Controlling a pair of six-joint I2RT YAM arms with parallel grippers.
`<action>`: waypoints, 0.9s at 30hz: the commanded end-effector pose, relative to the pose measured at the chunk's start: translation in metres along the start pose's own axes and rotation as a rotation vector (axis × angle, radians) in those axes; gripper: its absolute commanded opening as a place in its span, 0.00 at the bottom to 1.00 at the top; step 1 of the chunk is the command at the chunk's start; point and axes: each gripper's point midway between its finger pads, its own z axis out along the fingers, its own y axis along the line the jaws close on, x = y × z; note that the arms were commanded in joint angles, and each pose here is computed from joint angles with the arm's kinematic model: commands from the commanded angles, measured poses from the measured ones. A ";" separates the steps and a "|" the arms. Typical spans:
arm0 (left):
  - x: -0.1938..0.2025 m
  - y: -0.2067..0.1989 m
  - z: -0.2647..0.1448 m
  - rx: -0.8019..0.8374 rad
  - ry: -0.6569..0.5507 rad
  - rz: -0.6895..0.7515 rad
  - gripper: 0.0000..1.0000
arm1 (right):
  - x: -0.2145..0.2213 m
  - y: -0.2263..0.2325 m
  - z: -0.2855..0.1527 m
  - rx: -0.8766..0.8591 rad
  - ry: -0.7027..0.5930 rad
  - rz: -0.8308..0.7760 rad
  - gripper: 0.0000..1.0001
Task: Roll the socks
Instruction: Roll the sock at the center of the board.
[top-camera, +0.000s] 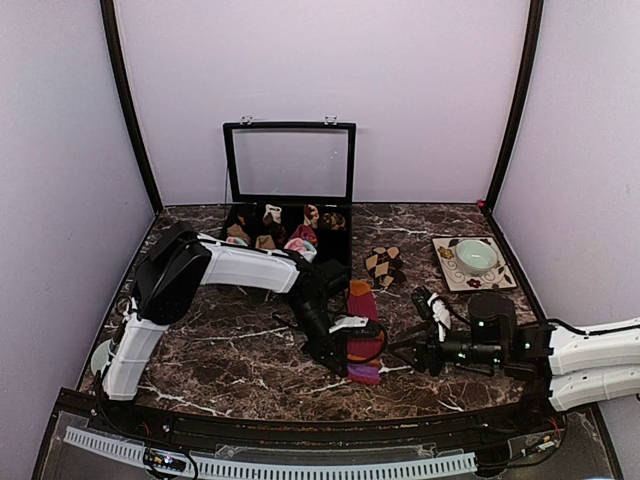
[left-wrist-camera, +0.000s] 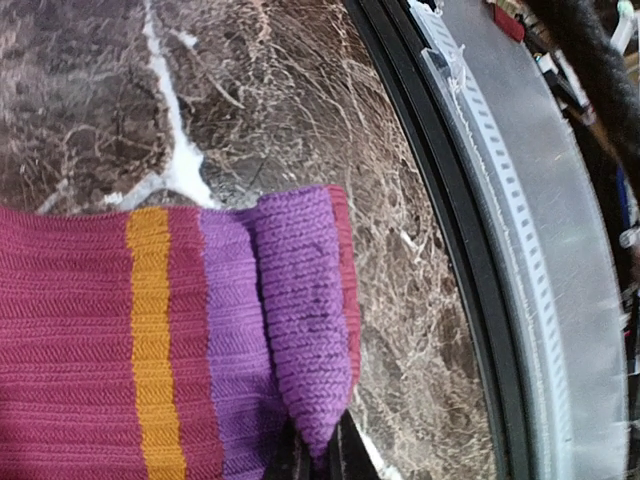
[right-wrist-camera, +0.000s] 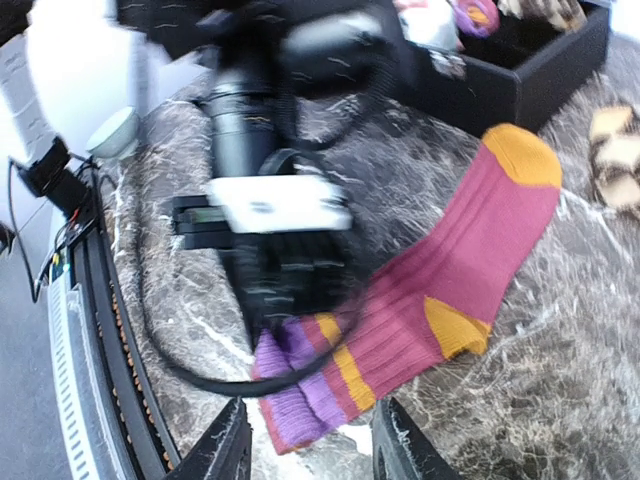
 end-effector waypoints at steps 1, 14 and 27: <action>0.048 0.001 0.020 0.053 0.168 -0.252 0.00 | 0.006 0.014 -0.001 -0.018 0.021 -0.168 0.41; 0.061 0.011 0.030 0.119 0.215 -0.424 0.00 | 0.055 0.060 0.026 -0.112 0.188 -0.472 0.42; 0.072 0.011 0.033 0.129 0.241 -0.448 0.00 | 0.052 0.055 0.070 -0.104 0.206 -0.617 0.40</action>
